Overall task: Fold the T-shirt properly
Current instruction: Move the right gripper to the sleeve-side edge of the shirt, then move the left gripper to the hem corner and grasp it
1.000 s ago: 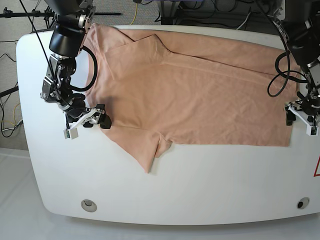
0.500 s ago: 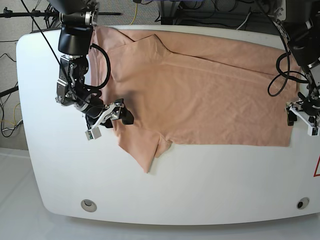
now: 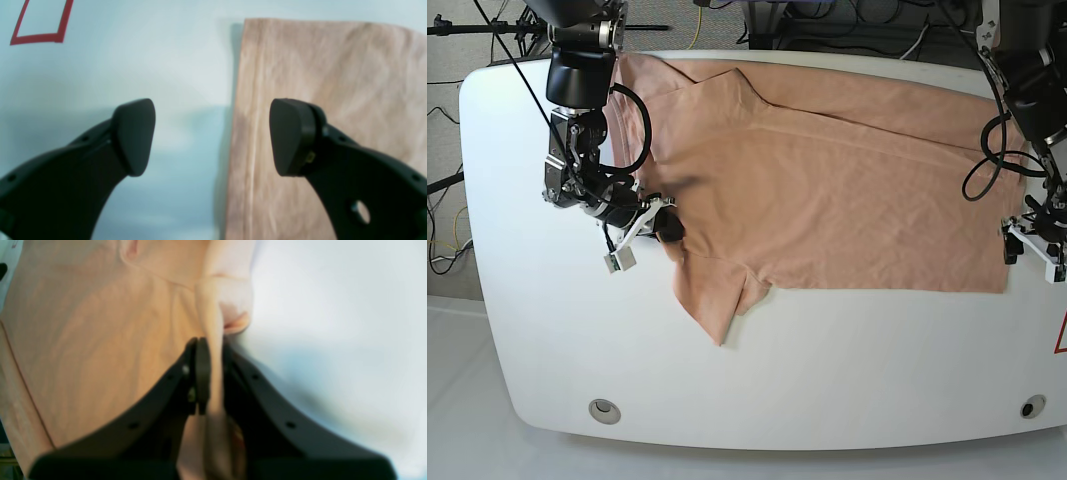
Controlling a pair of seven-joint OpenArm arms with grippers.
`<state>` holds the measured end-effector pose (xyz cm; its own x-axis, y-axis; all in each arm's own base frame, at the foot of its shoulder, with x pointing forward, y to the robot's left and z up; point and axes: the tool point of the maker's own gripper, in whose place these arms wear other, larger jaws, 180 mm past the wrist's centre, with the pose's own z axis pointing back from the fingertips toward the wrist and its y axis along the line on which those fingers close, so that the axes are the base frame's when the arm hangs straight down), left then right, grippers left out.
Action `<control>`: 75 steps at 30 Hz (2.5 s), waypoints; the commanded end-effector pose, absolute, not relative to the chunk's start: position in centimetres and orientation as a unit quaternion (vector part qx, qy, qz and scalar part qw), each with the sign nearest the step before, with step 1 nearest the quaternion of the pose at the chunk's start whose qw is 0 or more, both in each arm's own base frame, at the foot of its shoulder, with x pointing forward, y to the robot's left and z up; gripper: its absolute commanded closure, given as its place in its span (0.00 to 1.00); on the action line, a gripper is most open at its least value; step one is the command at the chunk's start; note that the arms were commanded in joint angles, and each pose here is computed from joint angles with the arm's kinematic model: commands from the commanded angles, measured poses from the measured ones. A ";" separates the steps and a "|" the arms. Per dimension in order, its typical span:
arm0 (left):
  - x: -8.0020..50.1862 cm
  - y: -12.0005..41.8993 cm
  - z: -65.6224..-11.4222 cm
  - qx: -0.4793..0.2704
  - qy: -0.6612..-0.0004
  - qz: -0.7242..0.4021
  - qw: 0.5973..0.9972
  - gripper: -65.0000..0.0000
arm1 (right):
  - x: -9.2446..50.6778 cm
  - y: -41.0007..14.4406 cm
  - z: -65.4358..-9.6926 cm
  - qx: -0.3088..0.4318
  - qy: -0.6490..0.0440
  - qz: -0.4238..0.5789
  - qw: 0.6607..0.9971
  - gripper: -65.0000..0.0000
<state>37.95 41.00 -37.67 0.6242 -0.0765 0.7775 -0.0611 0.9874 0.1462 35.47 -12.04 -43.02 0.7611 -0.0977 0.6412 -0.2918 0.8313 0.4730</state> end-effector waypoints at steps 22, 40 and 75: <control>42.3 38.8 -36.9 0.024 -0.514 0.026 0.857 0.22 | 35.2 -13.5 -43.5 0.259 -0.326 0.064 0.907 1.00; 41.8 39.5 -37.7 0.017 -0.512 0.043 0.858 0.22 | 35.2 -13.6 -43.4 0.259 -0.326 0.062 0.907 1.00; 41.4 33.6 -41.8 -0.028 -0.472 0.011 0.881 0.27 | 35.2 -13.7 -43.4 0.258 -0.327 0.060 0.907 1.00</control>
<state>41.07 34.20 -41.86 0.5410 0.0583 0.8390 -0.0160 0.9981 -0.0590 35.34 -12.73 -43.09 0.7606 -0.0974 0.6418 -0.2860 0.8373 0.4660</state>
